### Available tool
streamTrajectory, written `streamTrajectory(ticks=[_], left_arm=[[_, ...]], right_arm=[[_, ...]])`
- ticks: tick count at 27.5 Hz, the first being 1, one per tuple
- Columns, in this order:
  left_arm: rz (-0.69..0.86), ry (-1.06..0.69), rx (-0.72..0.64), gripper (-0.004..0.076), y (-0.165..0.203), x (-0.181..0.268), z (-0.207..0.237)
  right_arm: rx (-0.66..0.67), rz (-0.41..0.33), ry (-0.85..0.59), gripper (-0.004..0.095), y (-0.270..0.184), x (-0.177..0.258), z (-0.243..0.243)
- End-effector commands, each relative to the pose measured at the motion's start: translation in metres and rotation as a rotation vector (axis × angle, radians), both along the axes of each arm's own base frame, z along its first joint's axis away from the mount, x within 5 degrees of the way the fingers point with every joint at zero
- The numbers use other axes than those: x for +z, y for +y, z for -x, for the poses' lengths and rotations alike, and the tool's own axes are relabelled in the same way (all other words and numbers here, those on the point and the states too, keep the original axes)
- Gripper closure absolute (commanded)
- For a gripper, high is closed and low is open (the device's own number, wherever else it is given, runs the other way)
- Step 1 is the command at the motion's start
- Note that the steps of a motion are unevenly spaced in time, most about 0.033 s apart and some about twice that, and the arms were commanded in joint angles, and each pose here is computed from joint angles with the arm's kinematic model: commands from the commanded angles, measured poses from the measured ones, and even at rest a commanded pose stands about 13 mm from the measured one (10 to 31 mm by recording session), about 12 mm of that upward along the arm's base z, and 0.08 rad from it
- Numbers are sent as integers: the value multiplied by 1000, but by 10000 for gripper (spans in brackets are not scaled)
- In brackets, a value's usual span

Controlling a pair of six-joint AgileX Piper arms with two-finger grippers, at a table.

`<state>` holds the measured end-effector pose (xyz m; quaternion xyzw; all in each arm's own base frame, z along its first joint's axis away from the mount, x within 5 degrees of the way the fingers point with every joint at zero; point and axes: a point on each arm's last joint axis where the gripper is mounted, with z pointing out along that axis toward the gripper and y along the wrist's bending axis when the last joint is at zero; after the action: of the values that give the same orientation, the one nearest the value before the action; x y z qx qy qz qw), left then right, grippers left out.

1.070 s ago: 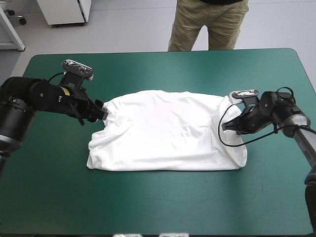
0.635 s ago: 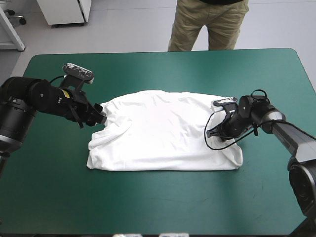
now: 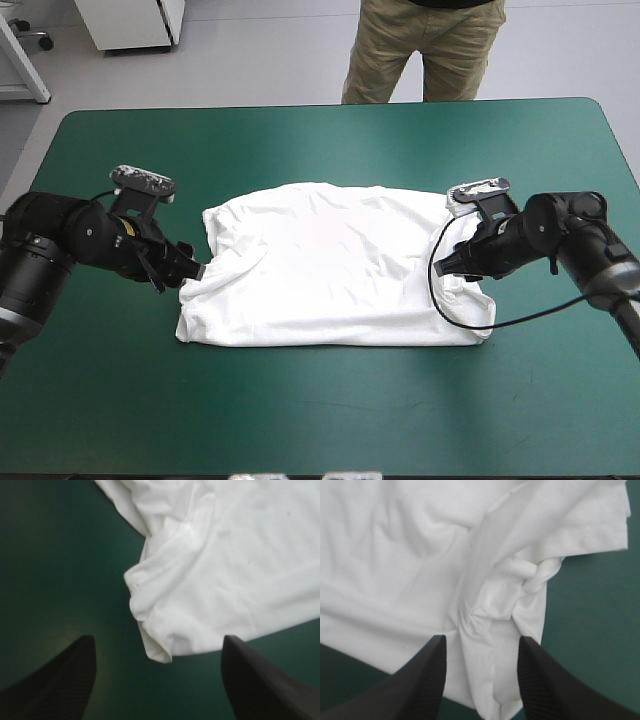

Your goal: Fold the cloth

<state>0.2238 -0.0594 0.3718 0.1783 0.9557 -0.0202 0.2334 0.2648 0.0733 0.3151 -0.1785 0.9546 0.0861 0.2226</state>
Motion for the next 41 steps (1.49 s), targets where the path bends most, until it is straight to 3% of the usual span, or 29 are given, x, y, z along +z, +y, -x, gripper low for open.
streamTrajectory(ticks=[1, 7, 16, 23, 25, 33, 36, 41], left_arm=[[21, 5, 37, 213, 1, -23, 5], [39, 74, 118, 213, 2, -91, 10], [40, 103, 164, 213, 4, -121, 7], [48, 164, 283, 214, 26, -145, -12], [54, 195, 258, 227, 25, -150, -13], [130, 218, 214, 370, 17, -153, -15], [124, 215, 209, 468, 17, -153, -15], [112, 205, 165, 708, 17, -153, -15]], right_arm=[[-8, -27, -96, 475, -7, 37, 27], [0, -50, -176, 480, -14, 65, 64], [6, -54, -156, 480, -14, 66, 68], [7, -55, -134, 480, -14, 65, 70], [7, -55, -134, 480, -14, 65, 70], [4, -46, -133, 481, -15, 65, 70], [5, -45, -130, 481, -15, 64, 70], [-5, -30, -109, 481, -16, 61, 71]])
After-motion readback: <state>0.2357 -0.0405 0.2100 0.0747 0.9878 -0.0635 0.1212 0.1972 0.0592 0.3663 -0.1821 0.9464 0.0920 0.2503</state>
